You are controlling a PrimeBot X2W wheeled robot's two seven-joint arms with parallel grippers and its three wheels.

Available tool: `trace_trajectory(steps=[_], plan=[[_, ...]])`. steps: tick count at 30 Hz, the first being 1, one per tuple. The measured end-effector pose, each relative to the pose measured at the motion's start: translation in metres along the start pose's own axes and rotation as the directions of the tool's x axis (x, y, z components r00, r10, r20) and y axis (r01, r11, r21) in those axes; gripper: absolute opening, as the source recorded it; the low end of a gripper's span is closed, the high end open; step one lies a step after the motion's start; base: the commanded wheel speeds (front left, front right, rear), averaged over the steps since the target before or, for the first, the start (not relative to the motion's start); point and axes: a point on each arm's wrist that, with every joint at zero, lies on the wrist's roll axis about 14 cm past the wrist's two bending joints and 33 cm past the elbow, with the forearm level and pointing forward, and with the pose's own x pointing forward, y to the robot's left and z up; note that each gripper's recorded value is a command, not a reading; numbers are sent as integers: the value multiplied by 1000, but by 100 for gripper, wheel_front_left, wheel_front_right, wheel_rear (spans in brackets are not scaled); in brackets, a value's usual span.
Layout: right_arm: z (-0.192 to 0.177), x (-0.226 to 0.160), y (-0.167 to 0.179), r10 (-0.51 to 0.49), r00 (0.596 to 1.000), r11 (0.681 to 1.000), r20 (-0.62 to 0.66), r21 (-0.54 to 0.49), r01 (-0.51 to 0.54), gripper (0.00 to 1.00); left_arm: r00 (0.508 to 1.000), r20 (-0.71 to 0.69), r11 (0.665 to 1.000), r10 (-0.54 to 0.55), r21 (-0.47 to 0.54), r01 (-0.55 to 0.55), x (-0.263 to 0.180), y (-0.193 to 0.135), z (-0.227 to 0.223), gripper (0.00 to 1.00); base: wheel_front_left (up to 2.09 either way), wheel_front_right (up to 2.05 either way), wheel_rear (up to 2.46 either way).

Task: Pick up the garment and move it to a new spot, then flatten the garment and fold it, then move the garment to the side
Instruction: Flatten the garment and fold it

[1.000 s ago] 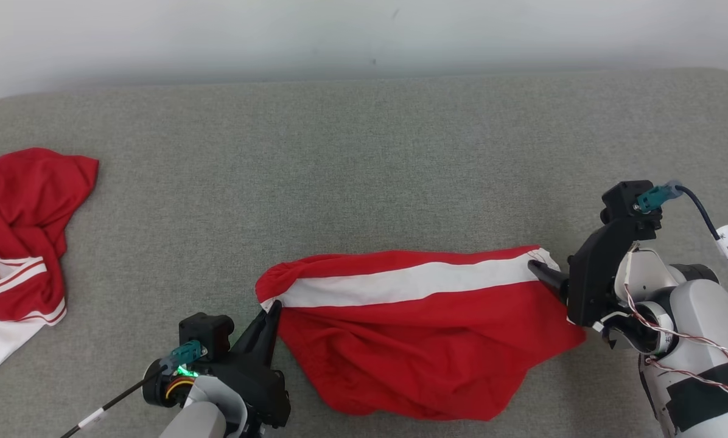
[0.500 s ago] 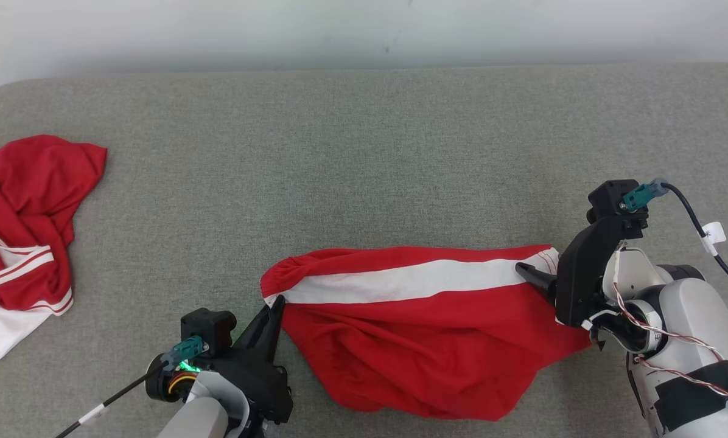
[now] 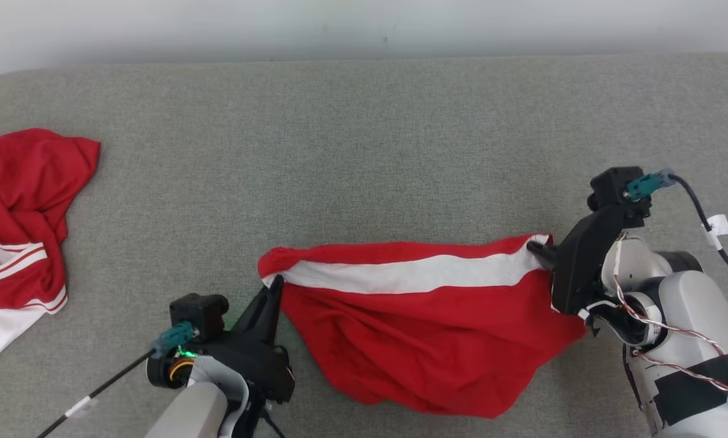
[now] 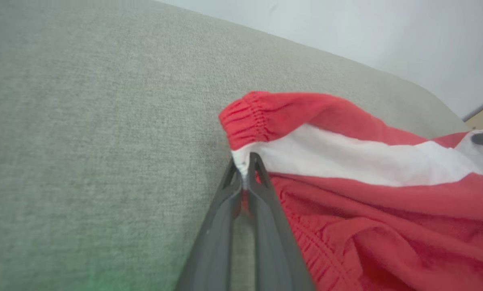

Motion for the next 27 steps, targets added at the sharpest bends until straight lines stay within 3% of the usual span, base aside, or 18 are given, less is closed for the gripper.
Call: trace_trajectory(steps=[9, 16, 27], plan=[[62, -30, 4, 21, 960, 1000, 279, -18, -16, 0, 979, 196, 993, -48, -92, 68, 8, -17, 69, 0, 0, 0, 0], [108, -65, 6, 26, 890, 998, 455, -61, 1, 0, 944, 289, 970, -162, -129, 206, 14, -47, 136, 0, 0, 0, 0], [198, -129, 20, 76, 699, 973, 711, -206, 103, 0, 881, 331, 925, -338, -55, 376, 24, -89, 227, 0, 0, 0, 0]])
